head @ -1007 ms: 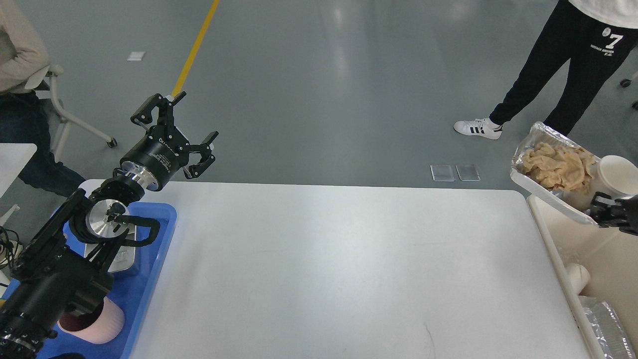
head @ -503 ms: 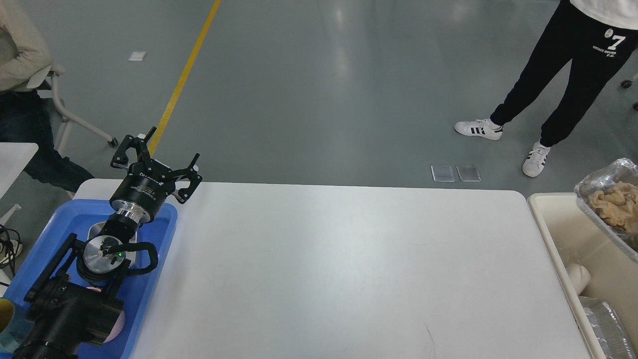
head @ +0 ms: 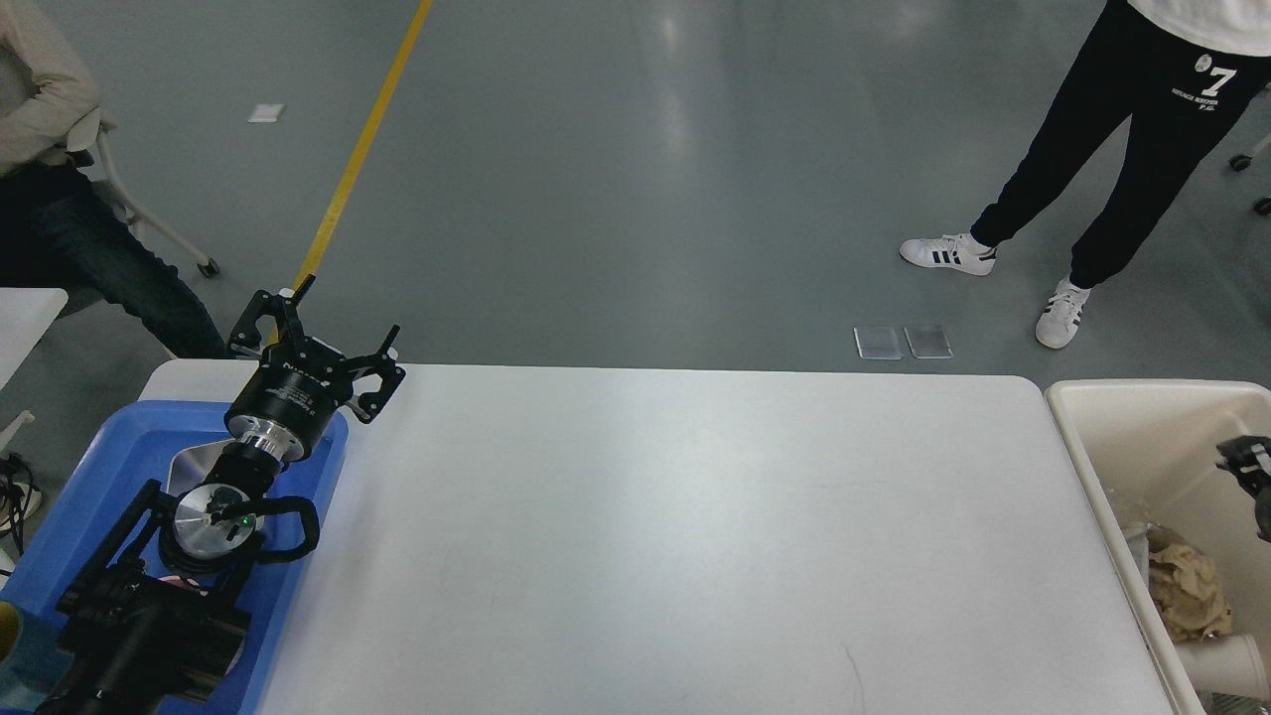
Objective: Tidy desktop
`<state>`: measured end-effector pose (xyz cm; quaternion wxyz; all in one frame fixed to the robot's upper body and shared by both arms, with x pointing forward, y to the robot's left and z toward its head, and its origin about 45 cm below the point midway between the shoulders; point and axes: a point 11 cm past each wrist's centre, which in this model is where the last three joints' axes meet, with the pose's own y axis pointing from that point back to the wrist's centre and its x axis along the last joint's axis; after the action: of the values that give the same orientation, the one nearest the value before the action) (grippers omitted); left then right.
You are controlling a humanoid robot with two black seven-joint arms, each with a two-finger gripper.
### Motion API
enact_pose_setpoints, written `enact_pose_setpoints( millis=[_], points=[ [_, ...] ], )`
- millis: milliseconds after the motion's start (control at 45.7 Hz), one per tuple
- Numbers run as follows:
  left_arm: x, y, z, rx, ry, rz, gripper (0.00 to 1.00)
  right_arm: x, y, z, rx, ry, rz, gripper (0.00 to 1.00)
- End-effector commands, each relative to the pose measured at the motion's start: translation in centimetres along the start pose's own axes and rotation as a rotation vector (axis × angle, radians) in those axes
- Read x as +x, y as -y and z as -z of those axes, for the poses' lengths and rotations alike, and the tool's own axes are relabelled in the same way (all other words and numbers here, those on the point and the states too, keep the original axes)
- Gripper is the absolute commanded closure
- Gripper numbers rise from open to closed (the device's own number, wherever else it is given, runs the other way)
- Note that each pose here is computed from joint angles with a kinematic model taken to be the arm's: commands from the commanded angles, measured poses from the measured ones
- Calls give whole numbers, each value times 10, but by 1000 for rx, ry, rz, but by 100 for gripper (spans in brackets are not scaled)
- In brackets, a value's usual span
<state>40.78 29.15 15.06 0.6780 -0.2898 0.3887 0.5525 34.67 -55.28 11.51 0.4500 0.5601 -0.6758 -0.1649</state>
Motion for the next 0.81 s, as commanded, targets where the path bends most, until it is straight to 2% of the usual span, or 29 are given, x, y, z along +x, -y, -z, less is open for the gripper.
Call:
enact_pose_setpoints(
  millis=[0, 175, 372, 525, 547, 657, 722, 788],
  points=[
    [1, -1, 2, 10, -1, -4, 3, -27, 0, 66, 162, 216, 72, 0],
    [7, -7, 6, 4, -3, -7, 3, -60, -4, 120, 289, 450, 181, 0],
    [15, -14, 1, 10, 20, -27, 3, -105, -14, 167, 372, 505, 330, 0],
    [21, -19, 3, 16, 14, -34, 3, -131, -36, 205, 514, 811, 563, 0],
    [23, -21, 5, 17, 12, -41, 3, -145, -45, 210, 544, 891, 649, 0],
    [25, -23, 7, 12, 3, -49, 3, -176, -71, 213, 599, 991, 834, 0],
    [27, -25, 6, 6, -2, -58, 3, -174, -88, 212, 680, 1100, 901, 0],
    [30, -27, 6, 4, -5, -66, 3, -158, -101, 201, 812, 1260, 892, 0]
  ],
)
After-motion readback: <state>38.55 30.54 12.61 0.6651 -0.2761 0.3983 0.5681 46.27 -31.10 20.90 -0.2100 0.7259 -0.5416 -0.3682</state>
